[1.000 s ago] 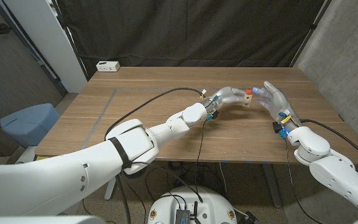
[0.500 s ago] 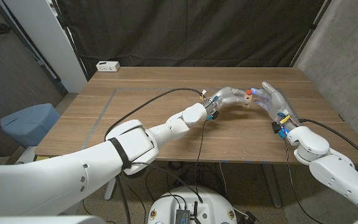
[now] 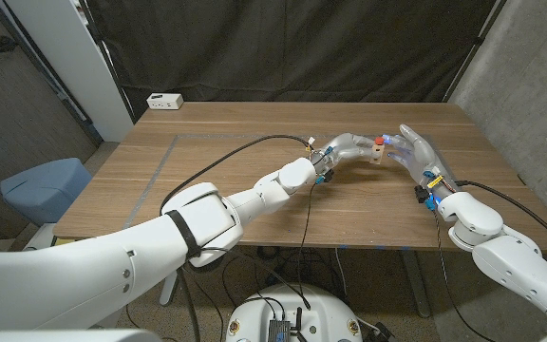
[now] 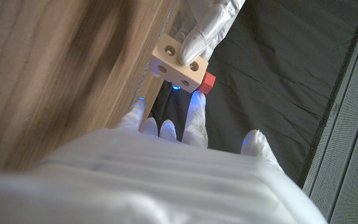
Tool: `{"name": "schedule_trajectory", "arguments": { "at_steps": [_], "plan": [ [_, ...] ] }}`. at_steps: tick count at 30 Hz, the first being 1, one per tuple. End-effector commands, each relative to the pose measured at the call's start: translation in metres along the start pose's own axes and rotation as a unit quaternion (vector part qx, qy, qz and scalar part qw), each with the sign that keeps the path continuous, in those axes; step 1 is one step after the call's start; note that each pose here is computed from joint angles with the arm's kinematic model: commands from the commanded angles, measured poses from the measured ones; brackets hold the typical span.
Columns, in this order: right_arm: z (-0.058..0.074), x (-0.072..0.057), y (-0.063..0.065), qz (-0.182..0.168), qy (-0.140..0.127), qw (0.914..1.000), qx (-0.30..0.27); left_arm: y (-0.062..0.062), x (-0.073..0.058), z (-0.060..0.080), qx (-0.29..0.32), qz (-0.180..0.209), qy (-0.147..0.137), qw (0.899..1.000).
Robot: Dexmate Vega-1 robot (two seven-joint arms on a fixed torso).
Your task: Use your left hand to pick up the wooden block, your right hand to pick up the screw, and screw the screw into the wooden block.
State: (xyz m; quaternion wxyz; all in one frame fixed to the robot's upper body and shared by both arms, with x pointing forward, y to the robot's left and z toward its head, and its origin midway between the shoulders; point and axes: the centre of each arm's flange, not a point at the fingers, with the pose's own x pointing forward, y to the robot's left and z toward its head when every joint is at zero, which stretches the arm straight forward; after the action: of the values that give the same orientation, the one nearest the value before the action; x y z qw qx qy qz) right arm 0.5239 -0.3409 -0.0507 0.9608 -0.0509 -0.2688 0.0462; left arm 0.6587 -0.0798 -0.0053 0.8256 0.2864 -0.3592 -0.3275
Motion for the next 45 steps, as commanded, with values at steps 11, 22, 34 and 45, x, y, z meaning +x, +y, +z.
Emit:
{"name": "schedule_trajectory", "arguments": {
  "at_steps": [11, 22, 34, 45],
  "plan": [
    [0.0015, 0.0009, 0.0009, 0.002, 0.000, 1.0000, -0.001, 0.0010, 0.0029, -0.0003, -0.001, -0.002, 0.008, 1.000],
    [0.0007, 0.0018, 0.0007, 0.002, 0.002, 1.0000, 0.002, 0.0014, 0.0044, -0.0010, -0.002, -0.002, 0.014, 1.000],
    [-0.0002, 0.0006, 0.0007, -0.002, 0.005, 1.0000, 0.002, 0.0024, 0.0056, -0.0023, -0.003, -0.002, 0.021, 1.000],
    [-0.0013, -0.0012, 0.0019, -0.005, 0.007, 1.0000, 0.004, 0.0035, 0.0060, -0.0032, -0.003, -0.003, 0.025, 1.000]
  ]
}}
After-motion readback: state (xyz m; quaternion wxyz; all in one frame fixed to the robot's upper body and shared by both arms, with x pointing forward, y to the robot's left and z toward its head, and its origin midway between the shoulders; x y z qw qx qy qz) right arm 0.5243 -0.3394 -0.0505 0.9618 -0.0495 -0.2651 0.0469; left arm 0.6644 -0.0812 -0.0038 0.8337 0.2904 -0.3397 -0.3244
